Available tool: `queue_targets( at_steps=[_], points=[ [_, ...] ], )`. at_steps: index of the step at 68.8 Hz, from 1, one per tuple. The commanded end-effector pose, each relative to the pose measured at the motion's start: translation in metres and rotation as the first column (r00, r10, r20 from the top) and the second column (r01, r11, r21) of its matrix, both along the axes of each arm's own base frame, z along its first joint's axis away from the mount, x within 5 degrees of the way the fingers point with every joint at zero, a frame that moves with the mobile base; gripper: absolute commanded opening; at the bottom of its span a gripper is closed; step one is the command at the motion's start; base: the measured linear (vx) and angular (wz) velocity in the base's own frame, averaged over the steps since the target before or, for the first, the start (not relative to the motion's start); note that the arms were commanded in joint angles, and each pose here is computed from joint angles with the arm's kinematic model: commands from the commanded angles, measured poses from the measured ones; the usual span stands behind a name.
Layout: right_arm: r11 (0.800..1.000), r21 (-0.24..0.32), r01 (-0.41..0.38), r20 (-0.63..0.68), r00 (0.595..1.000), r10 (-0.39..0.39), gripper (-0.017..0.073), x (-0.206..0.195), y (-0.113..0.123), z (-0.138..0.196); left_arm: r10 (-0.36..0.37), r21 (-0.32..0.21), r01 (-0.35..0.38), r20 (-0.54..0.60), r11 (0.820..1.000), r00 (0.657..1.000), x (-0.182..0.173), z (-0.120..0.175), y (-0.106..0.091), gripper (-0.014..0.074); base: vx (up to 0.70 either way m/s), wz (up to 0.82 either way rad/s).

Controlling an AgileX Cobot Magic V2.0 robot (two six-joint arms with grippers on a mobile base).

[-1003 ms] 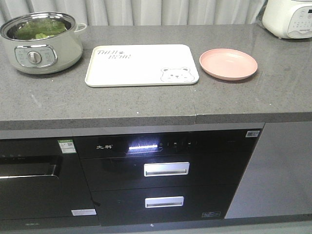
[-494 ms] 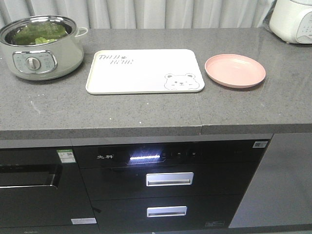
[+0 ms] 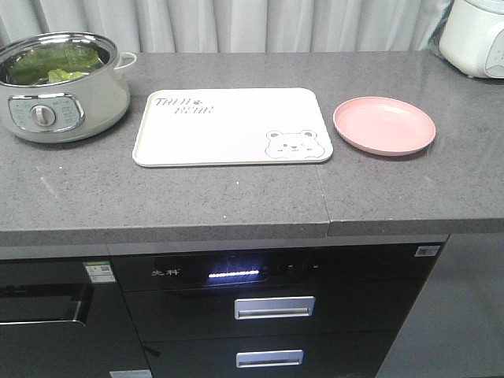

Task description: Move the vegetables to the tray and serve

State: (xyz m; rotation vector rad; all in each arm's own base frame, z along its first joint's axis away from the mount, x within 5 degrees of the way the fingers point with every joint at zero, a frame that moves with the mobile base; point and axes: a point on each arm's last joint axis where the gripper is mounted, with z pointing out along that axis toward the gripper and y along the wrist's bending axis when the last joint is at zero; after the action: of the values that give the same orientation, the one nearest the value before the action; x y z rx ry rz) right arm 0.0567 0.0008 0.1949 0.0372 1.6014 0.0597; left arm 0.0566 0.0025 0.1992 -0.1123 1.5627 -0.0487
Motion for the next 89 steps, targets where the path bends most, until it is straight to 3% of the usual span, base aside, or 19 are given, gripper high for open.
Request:
queue_targets(
  at_steps=[1, 89],
  points=[
    [1.0, -0.011, 0.006, 0.077, 0.997, -0.005, -0.0001, 0.0001, -0.0002, 0.0058, -0.008, 0.002, 0.008, 0.083, 1.0, 0.997, -0.0011, 0.0043, -0.0007, -0.0007, 0.08, 0.0],
    [1.0, -0.011, 0.006, 0.077, 0.997, -0.005, -0.0001, 0.0001, -0.0002, 0.0059, -0.008, 0.002, 0.008, 0.083, 1.0, 0.997, -0.0011, 0.0043, -0.0007, -0.0007, 0.07, 0.0]
  ],
)
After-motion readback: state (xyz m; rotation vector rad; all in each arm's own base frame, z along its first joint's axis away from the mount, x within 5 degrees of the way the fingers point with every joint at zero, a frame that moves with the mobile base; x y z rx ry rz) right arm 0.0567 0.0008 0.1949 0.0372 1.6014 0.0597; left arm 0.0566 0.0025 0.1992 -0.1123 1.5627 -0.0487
